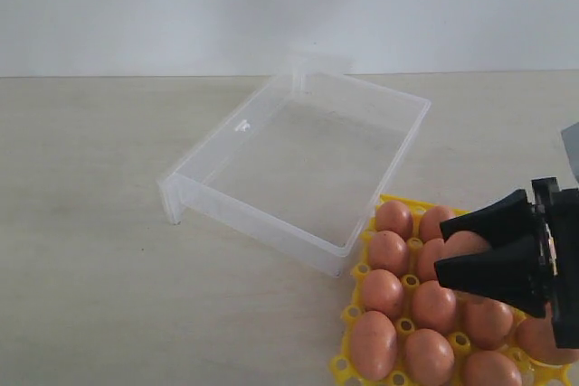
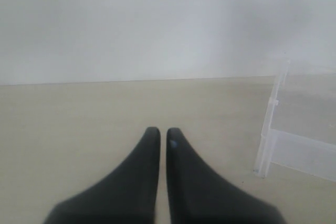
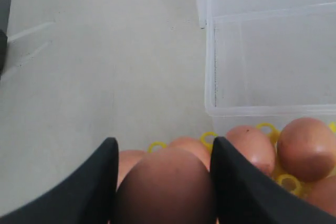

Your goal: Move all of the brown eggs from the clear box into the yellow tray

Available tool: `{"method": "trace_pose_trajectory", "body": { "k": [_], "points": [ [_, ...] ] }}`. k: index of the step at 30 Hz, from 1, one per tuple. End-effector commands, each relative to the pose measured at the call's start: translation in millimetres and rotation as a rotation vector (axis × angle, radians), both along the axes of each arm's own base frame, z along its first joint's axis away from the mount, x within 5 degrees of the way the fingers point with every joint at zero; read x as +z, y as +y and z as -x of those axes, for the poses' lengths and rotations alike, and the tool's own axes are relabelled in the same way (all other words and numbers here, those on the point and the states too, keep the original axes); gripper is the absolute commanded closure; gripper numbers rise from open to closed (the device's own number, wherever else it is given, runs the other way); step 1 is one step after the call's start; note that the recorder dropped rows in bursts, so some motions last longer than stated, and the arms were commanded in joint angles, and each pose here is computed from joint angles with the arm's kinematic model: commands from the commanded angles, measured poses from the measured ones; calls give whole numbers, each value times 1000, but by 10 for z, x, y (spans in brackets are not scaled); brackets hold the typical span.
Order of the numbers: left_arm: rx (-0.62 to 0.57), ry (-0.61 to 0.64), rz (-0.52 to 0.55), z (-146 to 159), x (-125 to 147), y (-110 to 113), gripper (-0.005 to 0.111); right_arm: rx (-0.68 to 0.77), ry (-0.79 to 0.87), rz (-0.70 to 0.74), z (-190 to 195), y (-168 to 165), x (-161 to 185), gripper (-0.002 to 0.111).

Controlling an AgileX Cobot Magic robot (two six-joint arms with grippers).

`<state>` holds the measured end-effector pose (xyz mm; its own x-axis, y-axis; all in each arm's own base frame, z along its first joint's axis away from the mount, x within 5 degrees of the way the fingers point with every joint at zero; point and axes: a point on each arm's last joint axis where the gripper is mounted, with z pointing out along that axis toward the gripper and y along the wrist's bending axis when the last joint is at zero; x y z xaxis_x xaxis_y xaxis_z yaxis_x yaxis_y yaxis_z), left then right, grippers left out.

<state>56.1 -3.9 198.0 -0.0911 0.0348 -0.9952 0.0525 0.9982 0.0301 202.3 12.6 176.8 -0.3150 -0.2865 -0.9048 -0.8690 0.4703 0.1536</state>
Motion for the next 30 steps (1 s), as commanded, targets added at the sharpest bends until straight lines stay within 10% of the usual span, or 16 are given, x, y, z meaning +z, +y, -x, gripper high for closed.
{"method": "trace_pose_trajectory", "body": {
  "k": [1,11,30],
  "points": [
    [-3,-2,-2,1,-10,-1,103,-32,-19,-18,72,20,135,108],
    [-3,-2,-2,1,-10,-1,103,-379,72,387,190,-359,-243,108],
    [-3,-2,-2,1,-10,-1,103,-170,64,-75,105,-116,234,108]
  ]
}}
